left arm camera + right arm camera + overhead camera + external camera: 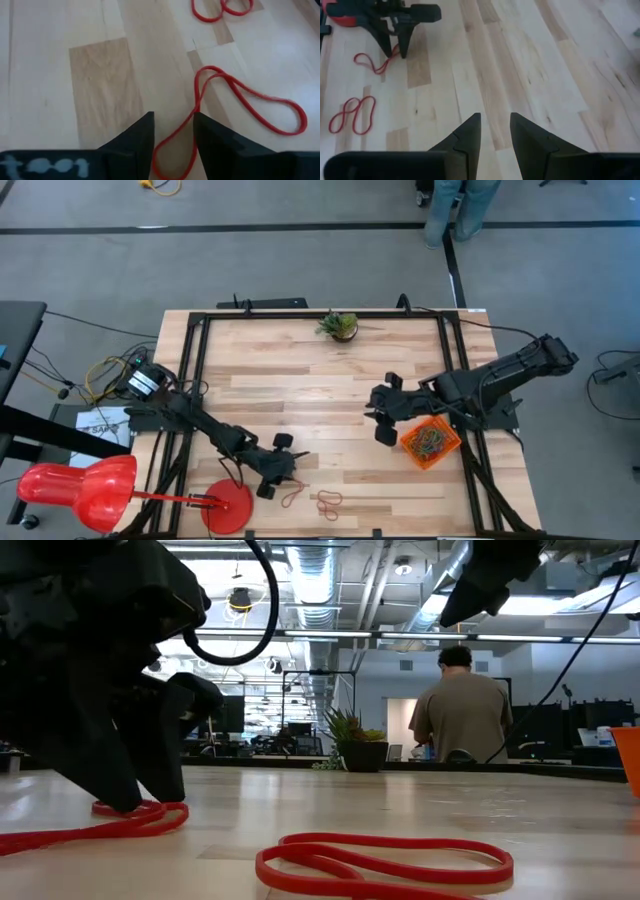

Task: Pick and place rubber bands into bin
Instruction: Put the red rubber band into the orange basket

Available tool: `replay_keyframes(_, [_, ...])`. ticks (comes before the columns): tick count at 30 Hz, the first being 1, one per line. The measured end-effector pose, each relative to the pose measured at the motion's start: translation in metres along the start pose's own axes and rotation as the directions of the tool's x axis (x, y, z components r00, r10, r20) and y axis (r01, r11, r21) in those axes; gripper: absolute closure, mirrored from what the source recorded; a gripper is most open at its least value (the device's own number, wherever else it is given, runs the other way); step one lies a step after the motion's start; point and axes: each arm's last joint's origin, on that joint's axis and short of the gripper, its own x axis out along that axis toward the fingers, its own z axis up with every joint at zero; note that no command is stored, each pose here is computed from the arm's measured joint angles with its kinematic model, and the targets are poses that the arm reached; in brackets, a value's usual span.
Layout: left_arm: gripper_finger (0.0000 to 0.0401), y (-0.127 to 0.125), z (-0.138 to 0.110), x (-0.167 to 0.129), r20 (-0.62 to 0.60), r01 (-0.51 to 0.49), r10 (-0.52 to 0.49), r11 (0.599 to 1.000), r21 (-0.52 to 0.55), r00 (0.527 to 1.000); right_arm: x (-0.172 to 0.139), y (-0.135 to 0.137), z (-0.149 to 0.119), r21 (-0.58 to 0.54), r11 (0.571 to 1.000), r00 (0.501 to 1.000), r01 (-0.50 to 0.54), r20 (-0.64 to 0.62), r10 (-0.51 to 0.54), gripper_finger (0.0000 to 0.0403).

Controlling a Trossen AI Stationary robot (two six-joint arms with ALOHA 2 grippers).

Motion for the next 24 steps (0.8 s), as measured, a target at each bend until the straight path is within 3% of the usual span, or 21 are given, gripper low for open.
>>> replay_keyframes(6, [0.0302, 0.001, -0.005, -0.001, -0.060, 0.006, -0.002, 0.998, 0.063, 0.998, 0.002, -0.006, 0.002, 0.019, 1.000, 1.000, 0.016, 0.003, -0.016, 0.0305])
replay_keyframes(12, [0.0387, 0.002, -0.003, -0.001, -0.037, -0.001, 0.004, 0.996, 0.088, 0.999, 0.002, -0.006, 0.004, 0.026, 1.000, 1.000, 0.011, 0.018, -0.012, 0.0305])
replay_keyframes(14, [0.0394, 0.002, 0.000, 0.000, 0.001, -0.014, 0.014, 0.997, 0.076, 1.000, 0.002, -0.005, 0.005, 0.029, 1.000, 1.000, 0.006, 0.030, -0.007, 0.0305])
replay_keyframes(19, [0.0400, 0.008, 0.017, -0.001, 0.114, -0.184, 0.173, 0.979, 0.093, 0.978, 0.002, -0.004, 0.007, 0.035, 0.999, 0.999, -0.002, 0.050, 0.000, 0.0305])
replay_keyframes(24, [0.0401, 0.031, 0.044, -0.005, 0.193, -0.428, 0.410, 0.902, 0.060, 0.891, 0.002, -0.004, 0.008, 0.038, 0.999, 0.998, -0.005, 0.057, 0.003, 0.0305])
